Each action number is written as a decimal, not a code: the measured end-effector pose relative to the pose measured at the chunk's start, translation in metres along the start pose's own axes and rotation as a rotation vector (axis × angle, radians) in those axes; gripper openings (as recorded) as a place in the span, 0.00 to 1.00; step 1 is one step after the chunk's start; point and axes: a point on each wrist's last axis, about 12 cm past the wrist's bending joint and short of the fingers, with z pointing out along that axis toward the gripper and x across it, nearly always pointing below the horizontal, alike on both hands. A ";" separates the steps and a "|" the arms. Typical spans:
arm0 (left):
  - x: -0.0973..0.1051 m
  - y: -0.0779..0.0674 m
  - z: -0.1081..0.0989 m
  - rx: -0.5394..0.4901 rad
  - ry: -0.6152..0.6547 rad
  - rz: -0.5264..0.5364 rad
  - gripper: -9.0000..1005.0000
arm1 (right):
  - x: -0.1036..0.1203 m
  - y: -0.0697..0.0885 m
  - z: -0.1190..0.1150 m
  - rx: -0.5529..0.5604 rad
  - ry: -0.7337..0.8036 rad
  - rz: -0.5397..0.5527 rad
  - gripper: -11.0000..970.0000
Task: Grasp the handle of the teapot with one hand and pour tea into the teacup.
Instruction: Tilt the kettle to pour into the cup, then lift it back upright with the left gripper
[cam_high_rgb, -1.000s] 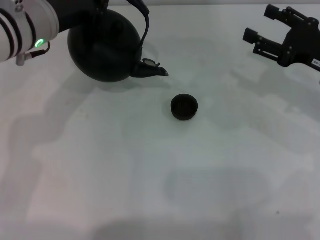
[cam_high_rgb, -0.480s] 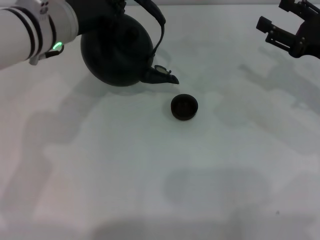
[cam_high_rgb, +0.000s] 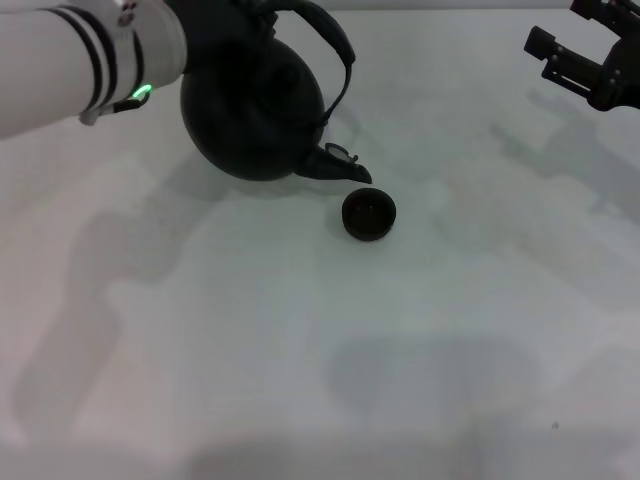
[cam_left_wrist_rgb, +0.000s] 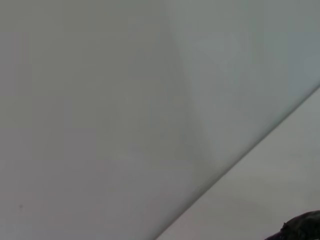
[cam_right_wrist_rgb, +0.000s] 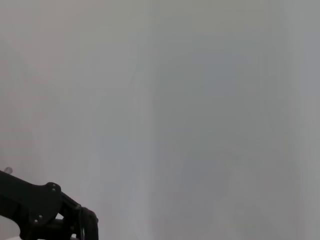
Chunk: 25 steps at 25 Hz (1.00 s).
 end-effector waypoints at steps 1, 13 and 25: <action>-0.001 -0.001 0.001 0.004 0.007 0.006 0.14 | 0.000 0.000 0.000 0.001 0.000 0.000 0.86; -0.010 -0.012 0.005 0.017 0.059 0.094 0.13 | 0.002 -0.001 0.000 0.011 0.009 0.008 0.86; -0.016 -0.014 0.003 0.006 0.085 0.154 0.13 | 0.002 -0.002 0.002 0.017 0.013 0.004 0.86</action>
